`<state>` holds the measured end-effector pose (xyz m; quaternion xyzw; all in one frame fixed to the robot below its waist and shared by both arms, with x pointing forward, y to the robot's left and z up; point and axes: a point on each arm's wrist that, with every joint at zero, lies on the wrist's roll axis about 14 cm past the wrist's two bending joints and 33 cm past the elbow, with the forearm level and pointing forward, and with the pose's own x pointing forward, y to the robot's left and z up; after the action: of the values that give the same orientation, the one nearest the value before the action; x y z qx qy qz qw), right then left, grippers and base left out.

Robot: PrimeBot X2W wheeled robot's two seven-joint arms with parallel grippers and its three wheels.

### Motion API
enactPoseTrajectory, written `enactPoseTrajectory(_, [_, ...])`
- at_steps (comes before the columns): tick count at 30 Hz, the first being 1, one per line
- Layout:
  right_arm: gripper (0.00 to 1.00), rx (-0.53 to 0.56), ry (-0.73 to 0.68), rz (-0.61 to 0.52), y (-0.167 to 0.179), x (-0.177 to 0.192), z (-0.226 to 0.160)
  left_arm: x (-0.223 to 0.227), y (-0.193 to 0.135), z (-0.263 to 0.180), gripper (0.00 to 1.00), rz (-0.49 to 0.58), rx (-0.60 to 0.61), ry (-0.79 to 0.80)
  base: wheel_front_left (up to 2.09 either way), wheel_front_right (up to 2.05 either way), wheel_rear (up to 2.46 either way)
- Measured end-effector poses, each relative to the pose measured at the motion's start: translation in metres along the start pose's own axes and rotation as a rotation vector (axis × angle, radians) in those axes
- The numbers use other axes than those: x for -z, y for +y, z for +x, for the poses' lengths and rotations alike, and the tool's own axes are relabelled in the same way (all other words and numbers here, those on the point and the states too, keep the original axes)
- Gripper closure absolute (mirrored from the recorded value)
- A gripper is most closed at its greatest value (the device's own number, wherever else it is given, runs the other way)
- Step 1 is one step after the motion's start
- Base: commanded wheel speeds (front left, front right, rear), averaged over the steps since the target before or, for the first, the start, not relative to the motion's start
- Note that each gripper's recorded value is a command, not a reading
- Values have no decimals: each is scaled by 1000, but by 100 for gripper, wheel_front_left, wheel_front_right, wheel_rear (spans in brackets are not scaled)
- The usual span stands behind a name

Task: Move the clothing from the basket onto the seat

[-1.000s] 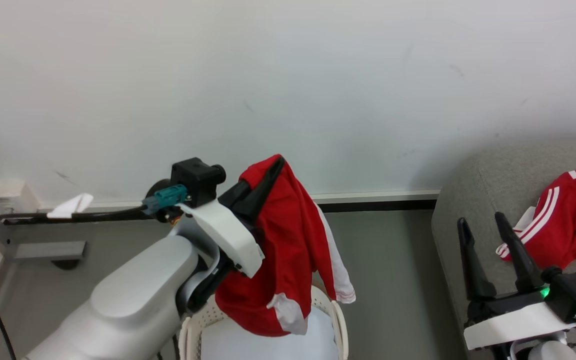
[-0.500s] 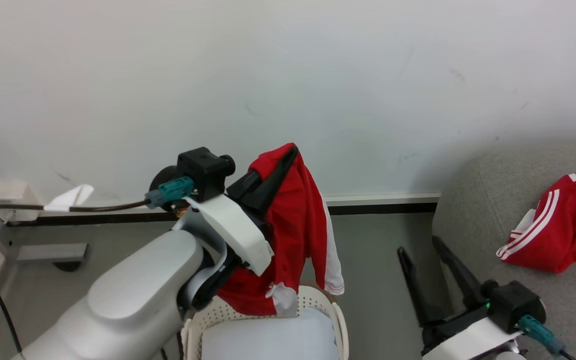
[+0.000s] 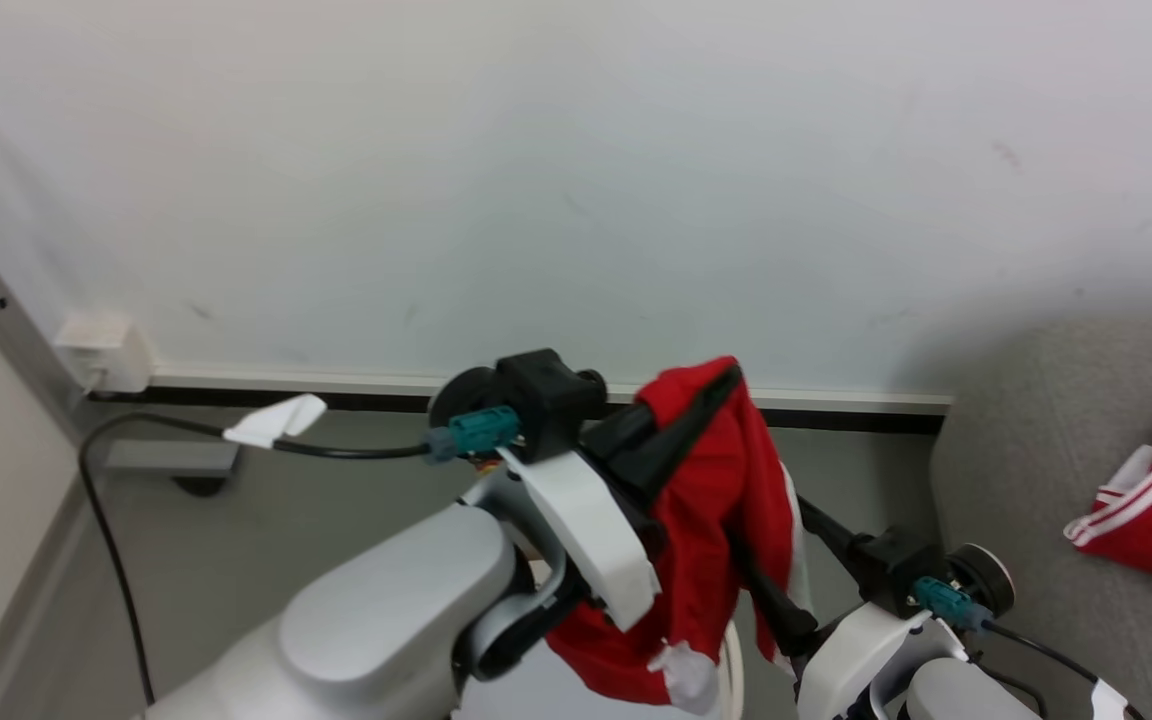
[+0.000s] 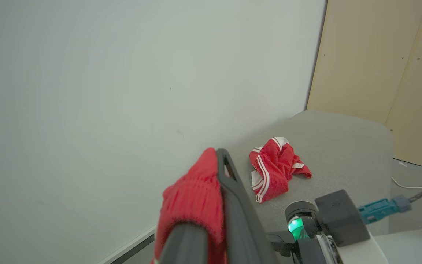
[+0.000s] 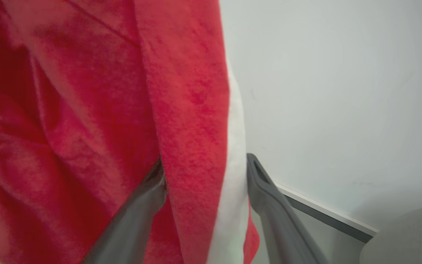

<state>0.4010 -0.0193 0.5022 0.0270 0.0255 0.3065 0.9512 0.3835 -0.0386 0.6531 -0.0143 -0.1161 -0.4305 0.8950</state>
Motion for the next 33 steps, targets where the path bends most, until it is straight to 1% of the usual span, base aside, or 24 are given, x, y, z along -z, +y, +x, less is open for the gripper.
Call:
enactPoseTrajectory(5, [0, -23, 92, -7, 5, 22, 13, -3, -21, -8, 100, -9, 48, 4, 0, 0, 0])
enactPoseTrajectory(9, [0, -37, 133, -2, 8, 30, 23, -6, -31, -16, 100, -12, 64, 7, 0, 0, 0])
enactPoseTrajectory(10, [22, -37, 133, -2, 8, 30, 23, -6, -31, -16, 100, -12, 64, 7, 0, 0, 0])
enactPoseTrajectory(11, [56, -53, 137, 5, 14, 30, 29, -6, -30, -22, 100, -10, 53, 14, 0, 0, 0])
enactPoseTrajectory(12, [100, -61, 136, 12, 17, 29, 31, -6, -28, -25, 100, -9, 42, 18, 0, 0, 0])
enactPoseTrajectory(15, [100, -83, 134, 25, 25, 28, 36, -4, -17, -33, 100, -8, -2, 27, 0, 0, 0])
enactPoseTrajectory(17, [100, -78, 121, 39, 23, 24, 38, -1, -11, -37, 100, -16, -26, 34, 0, 0, 0])
enactPoseTrajectory(22, [100, -29, 38, 83, 4, 0, 39, 15, 4, -43, 100, -27, -72, 74, 0, 0, 0])
enactPoseTrajectory(24, [100, -2, -5, 102, -6, -12, 37, 21, 6, -44, 100, -38, -79, 83, 0, 0, 0])
enactPoseTrajectory(25, [100, -2, -5, 102, -6, -12, 37, 21, 6, -44, 100, -38, -79, 83, 0, 0, 0])
enactPoseTrajectory(26, [100, 29, -53, 121, -17, -25, 33, 27, 3, -43, 100, -55, -73, 91, 0, 0, 0])
enactPoseTrajectory(27, [100, 45, -73, 130, -23, -30, 30, 29, 2, -43, 100, -63, -69, 91, 0, 0, 0])
enactPoseTrajectory(28, [100, 45, -73, 130, -23, -30, 30, 29, 2, -43, 97, -63, -69, 91, 0, 0, 0])
enactPoseTrajectory(29, [100, 62, -91, 135, -29, -34, 27, 32, 0, -42, 84, -67, -66, 94, 0, 0, 0])
enactPoseTrajectory(30, [100, 80, -111, 139, -36, -39, 23, 34, -2, -41, 62, -72, -60, 97, 0, 0, 0])
enactPoseTrajectory(31, [100, 97, -131, 142, -43, -44, 19, 35, -4, -40, 13, -77, -56, 96, 0, 0, 0])
enactPoseTrajectory(32, [100, 113, -153, 144, -49, -51, 16, 38, -6, -39, 0, -82, -51, 98, 0, 0, 0])
enactPoseTrajectory(33, [100, 129, -175, 145, -55, -57, 12, 39, -8, -38, 0, -88, -43, 100, 0, 0, 0])
